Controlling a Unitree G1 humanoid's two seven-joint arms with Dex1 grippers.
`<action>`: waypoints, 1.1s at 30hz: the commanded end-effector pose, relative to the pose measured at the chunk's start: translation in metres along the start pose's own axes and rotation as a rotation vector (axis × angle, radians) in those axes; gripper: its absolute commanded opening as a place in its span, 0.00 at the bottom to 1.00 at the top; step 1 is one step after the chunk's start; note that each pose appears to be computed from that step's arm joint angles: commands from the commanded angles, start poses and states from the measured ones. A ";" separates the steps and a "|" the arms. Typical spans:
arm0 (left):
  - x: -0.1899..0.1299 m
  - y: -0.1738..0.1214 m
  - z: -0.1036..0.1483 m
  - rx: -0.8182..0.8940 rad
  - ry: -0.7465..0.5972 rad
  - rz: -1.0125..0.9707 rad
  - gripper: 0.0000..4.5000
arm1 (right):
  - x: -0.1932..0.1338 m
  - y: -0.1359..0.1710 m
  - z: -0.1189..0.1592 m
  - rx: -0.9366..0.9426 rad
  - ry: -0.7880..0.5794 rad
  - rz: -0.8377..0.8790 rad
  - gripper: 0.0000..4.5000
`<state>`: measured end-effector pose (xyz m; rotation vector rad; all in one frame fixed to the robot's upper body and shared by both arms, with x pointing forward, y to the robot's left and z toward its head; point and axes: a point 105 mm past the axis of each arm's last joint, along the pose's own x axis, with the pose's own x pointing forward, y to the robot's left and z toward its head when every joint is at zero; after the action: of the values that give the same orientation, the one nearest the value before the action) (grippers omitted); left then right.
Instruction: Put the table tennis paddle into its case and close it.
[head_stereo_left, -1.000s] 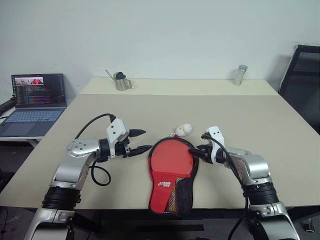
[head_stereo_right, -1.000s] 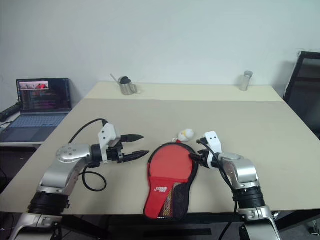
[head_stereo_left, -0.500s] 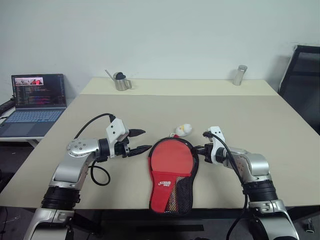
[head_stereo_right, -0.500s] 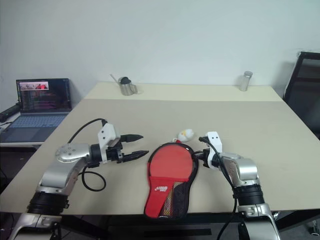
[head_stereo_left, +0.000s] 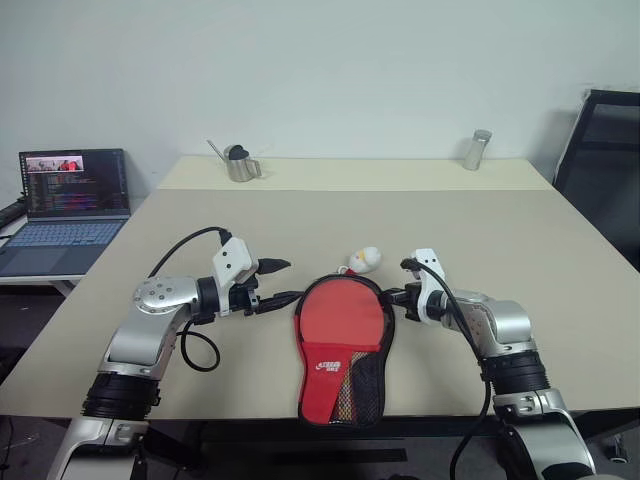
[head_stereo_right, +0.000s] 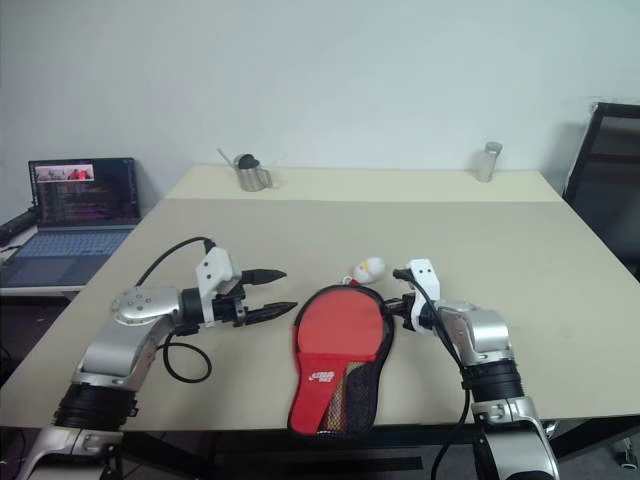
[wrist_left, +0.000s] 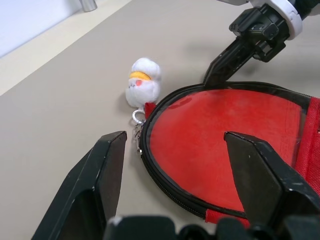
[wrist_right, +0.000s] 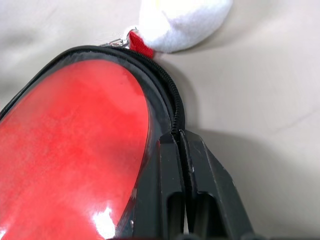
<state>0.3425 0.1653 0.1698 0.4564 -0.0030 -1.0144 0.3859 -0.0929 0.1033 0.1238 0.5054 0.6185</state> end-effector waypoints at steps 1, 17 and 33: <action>-0.002 0.003 0.014 0.061 -0.019 -0.001 0.76 | 0.001 0.007 0.019 -0.034 -0.061 0.020 0.00; 0.000 0.000 0.013 0.067 -0.019 -0.018 0.76 | -0.010 0.009 0.017 -0.045 -0.059 0.040 0.10; 0.053 -0.019 0.009 0.065 -0.057 -0.202 0.76 | -0.053 0.012 0.085 -0.119 -0.201 0.049 0.87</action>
<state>0.3528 0.1150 0.1539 0.4690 -0.0164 -1.2060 0.3798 -0.1086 0.1860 0.0921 0.3326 0.6758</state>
